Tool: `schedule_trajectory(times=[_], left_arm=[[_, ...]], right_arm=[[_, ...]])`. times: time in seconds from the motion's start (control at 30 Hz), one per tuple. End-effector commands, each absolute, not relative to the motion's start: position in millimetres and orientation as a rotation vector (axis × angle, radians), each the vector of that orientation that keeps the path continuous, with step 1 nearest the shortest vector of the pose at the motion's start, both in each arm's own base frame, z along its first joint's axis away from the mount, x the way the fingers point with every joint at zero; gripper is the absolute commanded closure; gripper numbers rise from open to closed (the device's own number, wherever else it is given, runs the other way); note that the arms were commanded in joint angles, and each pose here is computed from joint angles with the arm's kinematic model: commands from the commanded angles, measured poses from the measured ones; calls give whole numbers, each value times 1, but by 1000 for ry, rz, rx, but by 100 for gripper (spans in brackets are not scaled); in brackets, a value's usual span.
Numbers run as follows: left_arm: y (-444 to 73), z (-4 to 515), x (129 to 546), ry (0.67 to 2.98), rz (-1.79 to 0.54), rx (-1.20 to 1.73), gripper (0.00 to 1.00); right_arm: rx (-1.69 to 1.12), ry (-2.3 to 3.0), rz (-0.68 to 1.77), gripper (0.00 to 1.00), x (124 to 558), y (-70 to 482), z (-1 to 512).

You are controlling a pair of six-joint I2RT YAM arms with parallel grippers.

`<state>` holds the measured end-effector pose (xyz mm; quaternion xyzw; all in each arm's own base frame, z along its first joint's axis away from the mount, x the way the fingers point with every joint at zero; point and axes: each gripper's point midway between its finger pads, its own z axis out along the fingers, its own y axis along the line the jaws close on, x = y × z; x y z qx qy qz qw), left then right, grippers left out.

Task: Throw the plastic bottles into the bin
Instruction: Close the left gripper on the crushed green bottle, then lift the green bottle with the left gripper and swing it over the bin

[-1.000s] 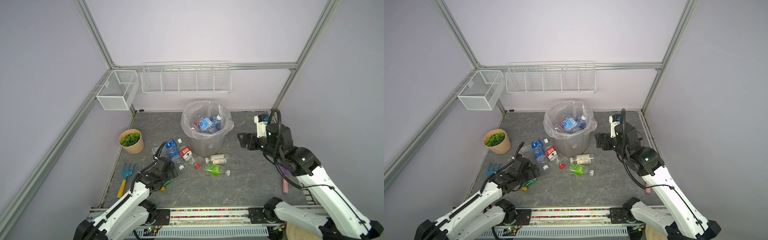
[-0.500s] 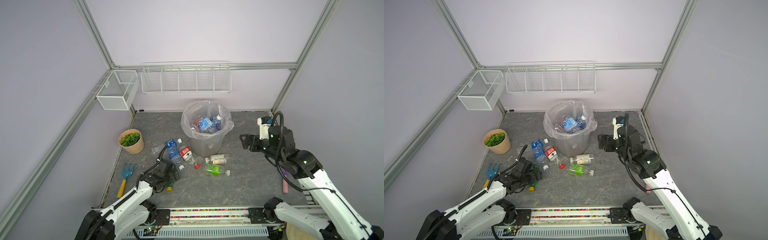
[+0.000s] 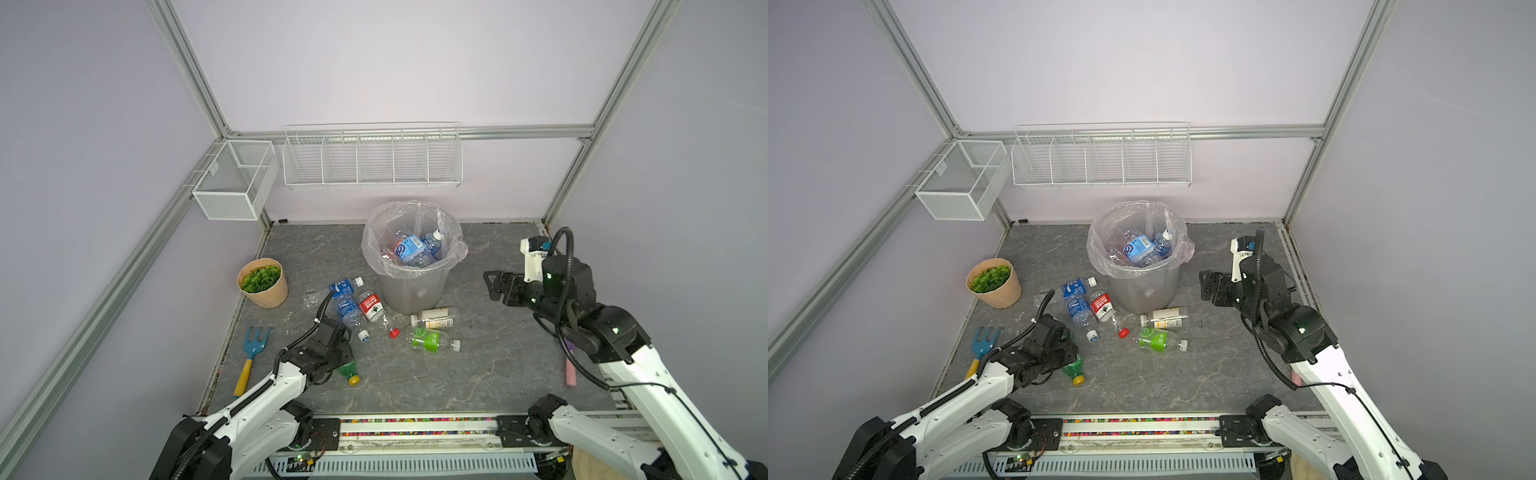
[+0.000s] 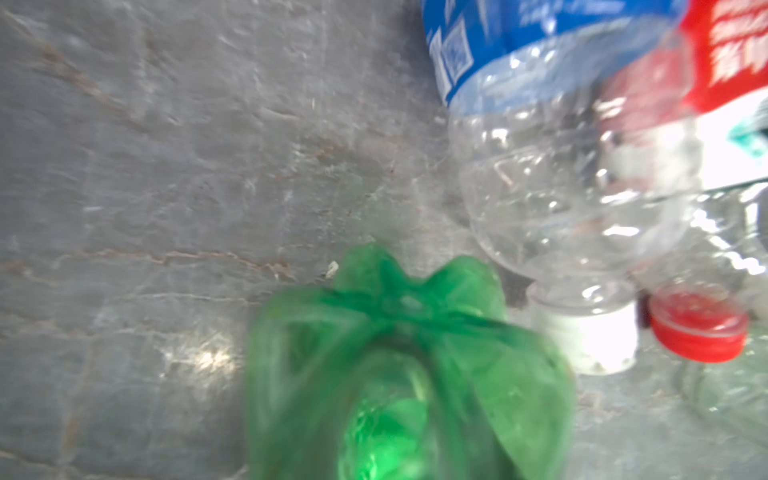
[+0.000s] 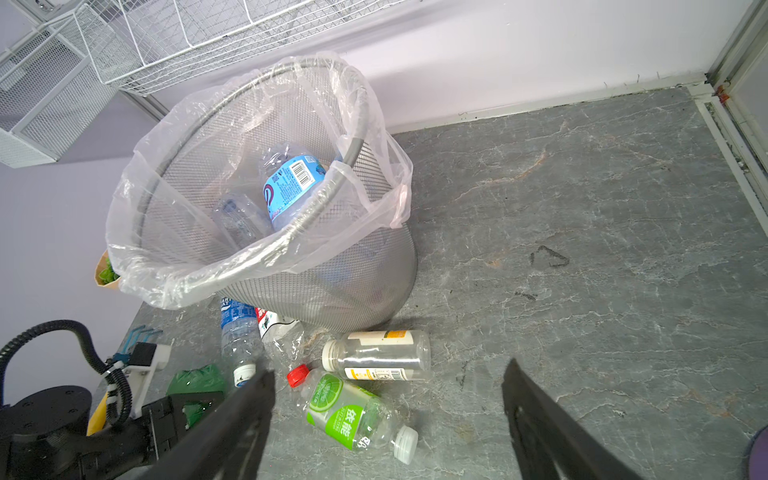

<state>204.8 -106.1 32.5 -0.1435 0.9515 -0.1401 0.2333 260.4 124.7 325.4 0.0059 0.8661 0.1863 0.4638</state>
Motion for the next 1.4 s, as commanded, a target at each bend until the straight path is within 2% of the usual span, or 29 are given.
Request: schedule_trajectory(times=[0.0, 0.27, 0.4, 0.73, 1.37], left_arm=[[-98, 34, 199, 2612, -349, -407, 70], [-89, 84, 199, 2488, -383, -413, 86], [-89, 120, 201, 2401, -443, -404, 91], [-96, 236, 215, 2122, -611, -341, 93], [-101, 426, 225, 1687, -758, -222, 98]], right_arm=[[33, 2140, 466, 12, 256, 121, 319], [53, 2127, 481, 12, 250, 117, 320], [60, 2128, 484, 12, 248, 115, 320], [76, 2183, 501, 12, 237, 114, 294], [126, 2435, 569, 12, 209, 123, 182]])
